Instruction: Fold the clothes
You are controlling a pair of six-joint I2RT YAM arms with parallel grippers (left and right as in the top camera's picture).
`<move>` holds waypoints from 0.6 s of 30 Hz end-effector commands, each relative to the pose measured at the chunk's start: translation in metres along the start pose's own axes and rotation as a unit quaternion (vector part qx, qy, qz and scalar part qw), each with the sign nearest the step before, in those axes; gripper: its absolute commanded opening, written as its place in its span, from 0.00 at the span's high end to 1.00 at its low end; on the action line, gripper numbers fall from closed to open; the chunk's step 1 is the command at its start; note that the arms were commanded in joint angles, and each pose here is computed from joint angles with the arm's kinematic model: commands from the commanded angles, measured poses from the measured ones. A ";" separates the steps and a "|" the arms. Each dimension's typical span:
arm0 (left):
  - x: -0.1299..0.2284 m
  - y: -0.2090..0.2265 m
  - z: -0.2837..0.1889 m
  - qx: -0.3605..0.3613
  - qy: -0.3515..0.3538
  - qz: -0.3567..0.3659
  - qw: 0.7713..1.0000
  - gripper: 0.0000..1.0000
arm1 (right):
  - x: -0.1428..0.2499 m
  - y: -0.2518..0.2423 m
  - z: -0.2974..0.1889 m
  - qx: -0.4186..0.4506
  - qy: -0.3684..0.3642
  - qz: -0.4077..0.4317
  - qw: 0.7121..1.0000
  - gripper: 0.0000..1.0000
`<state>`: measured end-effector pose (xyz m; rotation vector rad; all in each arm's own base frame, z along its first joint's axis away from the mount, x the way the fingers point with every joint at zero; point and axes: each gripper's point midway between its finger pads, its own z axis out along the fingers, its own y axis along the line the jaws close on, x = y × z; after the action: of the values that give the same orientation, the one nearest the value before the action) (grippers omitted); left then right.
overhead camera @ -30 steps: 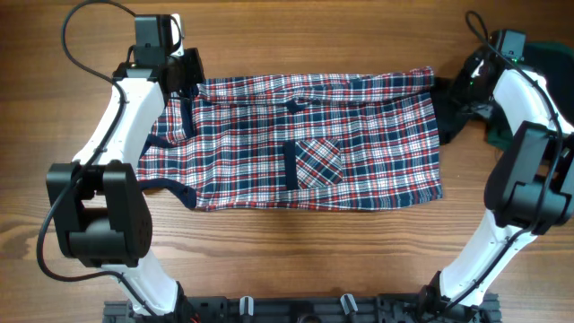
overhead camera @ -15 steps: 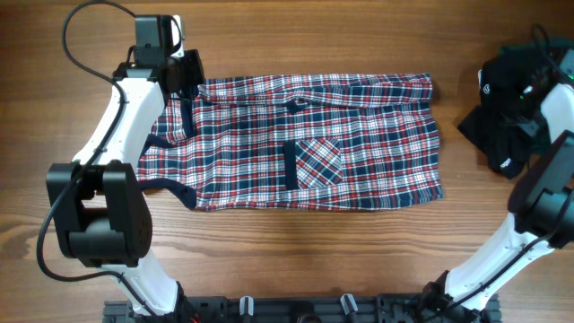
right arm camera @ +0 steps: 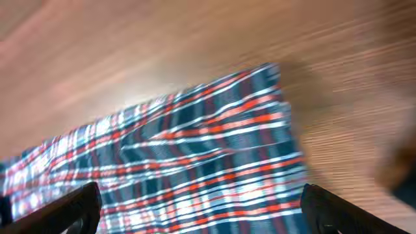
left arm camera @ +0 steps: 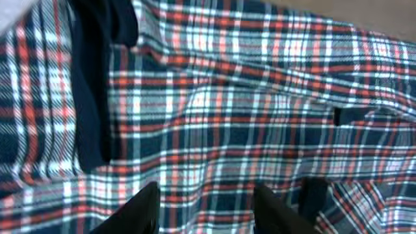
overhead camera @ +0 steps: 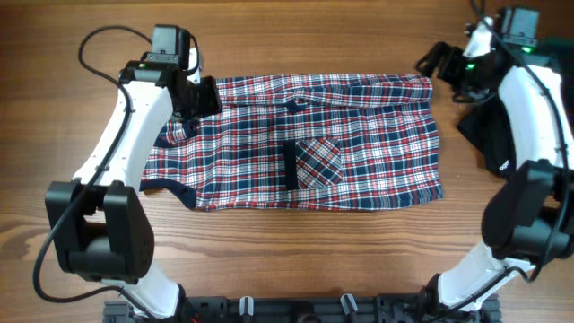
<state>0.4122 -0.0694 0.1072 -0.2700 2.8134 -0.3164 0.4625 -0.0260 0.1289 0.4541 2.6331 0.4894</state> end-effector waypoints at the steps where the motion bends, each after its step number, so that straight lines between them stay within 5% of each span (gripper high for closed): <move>1: 0.013 0.002 0.014 0.001 0.028 -0.034 0.999 0.57 | 0.021 0.011 0.035 -0.023 0.045 0.000 0.999 0.01; 18: 0.017 0.014 0.080 -0.012 0.061 -0.041 0.997 0.57 | 0.046 -0.015 0.101 0.010 0.096 0.070 0.993 0.00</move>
<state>0.4207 -0.0719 0.0378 -0.3615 2.9118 -0.3143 0.4663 -0.0018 0.0426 0.5979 2.7768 0.5502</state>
